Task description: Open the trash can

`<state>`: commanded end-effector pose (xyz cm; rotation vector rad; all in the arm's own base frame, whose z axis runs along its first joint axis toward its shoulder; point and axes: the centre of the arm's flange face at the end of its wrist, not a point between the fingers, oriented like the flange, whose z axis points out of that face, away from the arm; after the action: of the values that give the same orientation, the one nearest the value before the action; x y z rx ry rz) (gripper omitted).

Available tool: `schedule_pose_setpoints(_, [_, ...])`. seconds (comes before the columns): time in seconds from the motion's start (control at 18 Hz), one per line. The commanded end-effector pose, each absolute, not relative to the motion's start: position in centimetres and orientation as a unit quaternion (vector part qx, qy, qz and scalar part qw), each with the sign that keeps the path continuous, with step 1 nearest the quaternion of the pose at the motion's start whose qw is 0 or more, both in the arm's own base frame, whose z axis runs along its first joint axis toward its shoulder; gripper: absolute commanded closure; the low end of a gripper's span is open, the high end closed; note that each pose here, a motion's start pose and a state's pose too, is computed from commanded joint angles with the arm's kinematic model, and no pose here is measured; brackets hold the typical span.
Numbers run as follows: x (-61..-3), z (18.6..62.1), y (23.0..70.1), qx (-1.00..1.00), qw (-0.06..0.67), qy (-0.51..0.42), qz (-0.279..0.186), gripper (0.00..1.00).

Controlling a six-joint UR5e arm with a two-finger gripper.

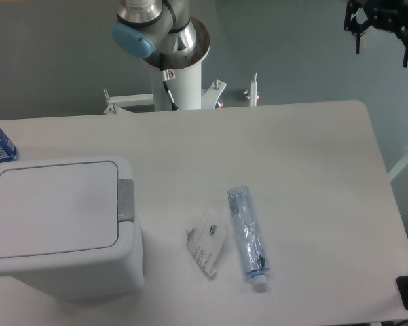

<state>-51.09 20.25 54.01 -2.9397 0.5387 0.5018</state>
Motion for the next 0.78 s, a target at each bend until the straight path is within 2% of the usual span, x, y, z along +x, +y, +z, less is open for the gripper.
schedule_pose_setpoints(0.33, [-50.9,53.9,20.9,-0.968,0.058,0.18,0.163,0.0])
schedule_pose_setpoints(0.78, [-51.0,53.4,25.7,-0.978,0.102,0.028,0.179,0.0])
